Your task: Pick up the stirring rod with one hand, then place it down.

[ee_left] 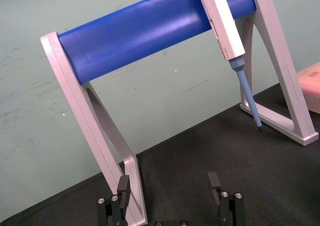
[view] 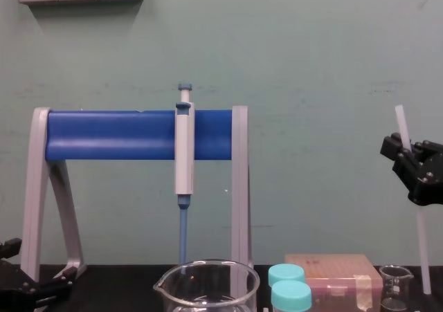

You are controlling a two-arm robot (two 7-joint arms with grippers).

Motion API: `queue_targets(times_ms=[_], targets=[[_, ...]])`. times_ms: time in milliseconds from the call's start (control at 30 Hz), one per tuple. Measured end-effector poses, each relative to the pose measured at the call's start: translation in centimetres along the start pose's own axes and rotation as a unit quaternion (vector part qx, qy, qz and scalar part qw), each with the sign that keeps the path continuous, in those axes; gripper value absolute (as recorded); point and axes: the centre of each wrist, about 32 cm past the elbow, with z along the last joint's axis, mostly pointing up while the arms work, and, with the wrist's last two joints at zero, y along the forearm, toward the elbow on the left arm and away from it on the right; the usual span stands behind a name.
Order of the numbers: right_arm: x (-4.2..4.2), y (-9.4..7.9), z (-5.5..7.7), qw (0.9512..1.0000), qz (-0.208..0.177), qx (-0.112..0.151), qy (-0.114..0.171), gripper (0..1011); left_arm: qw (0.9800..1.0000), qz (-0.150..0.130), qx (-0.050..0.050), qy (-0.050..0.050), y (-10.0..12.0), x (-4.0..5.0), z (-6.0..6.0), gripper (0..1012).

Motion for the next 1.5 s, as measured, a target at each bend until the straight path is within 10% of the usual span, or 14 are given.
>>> queue_targets(times_ms=[1500], targets=[[-0.07,-0.05,-0.08,1.0,-0.001,-0.007,0.005,66,1.0,0.0,0.0,0.0,0.0,0.0,0.0,1000]])
